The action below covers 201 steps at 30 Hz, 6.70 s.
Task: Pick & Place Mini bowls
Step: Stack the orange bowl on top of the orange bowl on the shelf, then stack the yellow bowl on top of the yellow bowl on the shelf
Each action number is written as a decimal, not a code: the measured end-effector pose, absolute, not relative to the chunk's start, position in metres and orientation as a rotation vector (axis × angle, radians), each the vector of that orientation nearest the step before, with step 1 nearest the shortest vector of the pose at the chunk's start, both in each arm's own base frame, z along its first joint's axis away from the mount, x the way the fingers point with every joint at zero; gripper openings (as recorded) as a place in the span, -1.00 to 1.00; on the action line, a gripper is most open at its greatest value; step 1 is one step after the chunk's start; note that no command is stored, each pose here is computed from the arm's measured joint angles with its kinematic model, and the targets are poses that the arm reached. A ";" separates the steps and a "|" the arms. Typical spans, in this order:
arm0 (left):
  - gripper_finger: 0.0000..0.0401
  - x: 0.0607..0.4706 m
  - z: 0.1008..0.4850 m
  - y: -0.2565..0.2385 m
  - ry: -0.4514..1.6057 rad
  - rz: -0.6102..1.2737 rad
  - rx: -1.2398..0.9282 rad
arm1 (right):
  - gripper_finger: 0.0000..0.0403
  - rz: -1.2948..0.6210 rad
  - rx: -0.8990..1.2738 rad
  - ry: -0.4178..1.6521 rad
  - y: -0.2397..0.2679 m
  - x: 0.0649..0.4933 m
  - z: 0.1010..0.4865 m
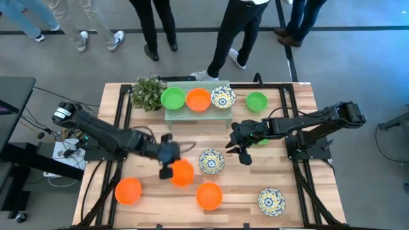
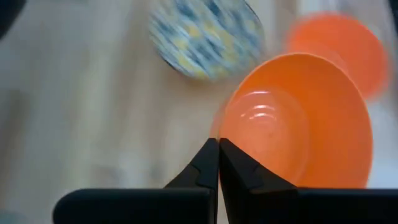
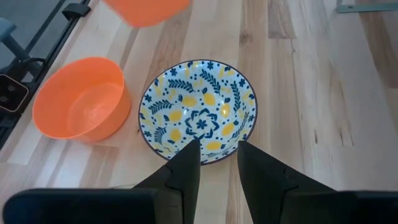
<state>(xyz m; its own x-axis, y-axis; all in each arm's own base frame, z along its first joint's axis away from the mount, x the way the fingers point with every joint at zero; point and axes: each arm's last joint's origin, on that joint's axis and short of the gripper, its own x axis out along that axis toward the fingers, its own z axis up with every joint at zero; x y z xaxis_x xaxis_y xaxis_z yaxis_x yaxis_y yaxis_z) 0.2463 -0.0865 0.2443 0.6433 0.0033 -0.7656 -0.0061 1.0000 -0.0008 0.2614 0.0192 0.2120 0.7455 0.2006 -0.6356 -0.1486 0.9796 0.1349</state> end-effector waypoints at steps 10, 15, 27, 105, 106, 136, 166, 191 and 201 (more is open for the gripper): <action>-0.98 0.272 0.341 -0.002 0.718 0.231 0.139 | -0.49 0.191 0.077 0.705 0.019 0.261 0.212; -0.98 0.267 0.371 0.049 0.648 0.412 0.079 | -0.49 0.191 0.077 0.705 0.019 0.261 0.212; -0.98 0.255 0.361 0.128 0.645 0.678 -0.107 | -0.49 0.188 0.078 0.705 0.019 0.261 0.212; -0.98 0.294 0.314 0.150 0.706 0.586 -0.270 | -0.49 0.138 0.096 0.712 0.005 0.261 0.211; -0.98 0.294 0.311 0.150 0.715 0.585 -0.269 | -0.49 0.138 0.096 0.713 0.005 0.261 0.211; -0.48 0.291 0.356 0.063 0.578 0.248 0.024 | -0.49 0.132 0.097 0.703 0.004 0.262 0.212; -0.48 0.273 0.256 -0.058 0.787 -0.121 0.174 | -0.15 0.313 -0.173 0.571 0.060 0.287 0.192; -0.48 0.273 0.256 -0.058 0.789 -0.111 0.150 | -0.14 0.370 -0.343 0.719 0.086 0.295 0.139; -0.48 0.273 0.256 -0.058 0.789 -0.111 0.149 | -0.69 0.378 -0.389 0.717 0.085 0.295 0.139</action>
